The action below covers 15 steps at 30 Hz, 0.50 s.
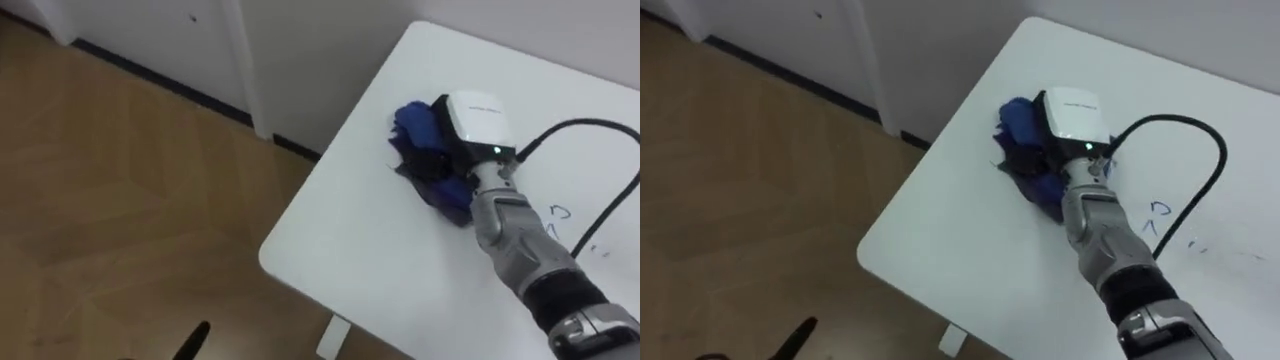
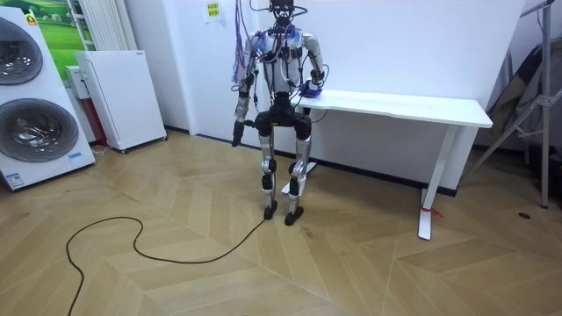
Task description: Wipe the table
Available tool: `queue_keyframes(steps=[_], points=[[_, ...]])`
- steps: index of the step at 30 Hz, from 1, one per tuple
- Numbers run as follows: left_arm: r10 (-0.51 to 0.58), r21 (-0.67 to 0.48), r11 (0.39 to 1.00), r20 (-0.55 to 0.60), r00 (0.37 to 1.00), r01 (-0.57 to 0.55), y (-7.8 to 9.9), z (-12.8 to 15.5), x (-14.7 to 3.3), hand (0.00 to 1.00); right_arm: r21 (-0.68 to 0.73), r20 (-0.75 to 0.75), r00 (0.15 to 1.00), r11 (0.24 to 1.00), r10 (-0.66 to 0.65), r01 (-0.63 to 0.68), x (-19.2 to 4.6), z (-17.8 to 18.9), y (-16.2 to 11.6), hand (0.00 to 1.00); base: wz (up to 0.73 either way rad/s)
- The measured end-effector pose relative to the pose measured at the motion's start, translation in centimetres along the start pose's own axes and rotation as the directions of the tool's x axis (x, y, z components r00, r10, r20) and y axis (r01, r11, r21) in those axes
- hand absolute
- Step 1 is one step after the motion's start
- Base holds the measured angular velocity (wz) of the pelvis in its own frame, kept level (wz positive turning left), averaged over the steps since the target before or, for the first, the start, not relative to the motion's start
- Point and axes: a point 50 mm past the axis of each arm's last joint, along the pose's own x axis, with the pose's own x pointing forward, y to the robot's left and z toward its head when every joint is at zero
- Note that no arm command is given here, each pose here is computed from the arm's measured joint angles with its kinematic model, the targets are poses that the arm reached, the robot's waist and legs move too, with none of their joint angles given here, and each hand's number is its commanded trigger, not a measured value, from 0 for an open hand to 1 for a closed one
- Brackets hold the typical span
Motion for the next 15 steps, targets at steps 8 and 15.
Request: queue_keyframes(steps=[8, 15], points=[[0.061, -0.026, 0.998, -0.073, 0.996, -0.063, 1.6, -3.1, -0.4, 0.0, 0.011, -0.315, 0.946, 0.996, -0.076, 0.083, -7.2, -9.2, 1.4, 1.0, 0.15], [0.093, -0.029, 0.995, -0.021, 0.995, -0.094, 2.1, -1.3, -0.1, 0.0, 0.027, -0.367, 0.928, 0.996, -0.064, 0.08, -7.5, -9.6, 1.6, 1.0, -0.27]])
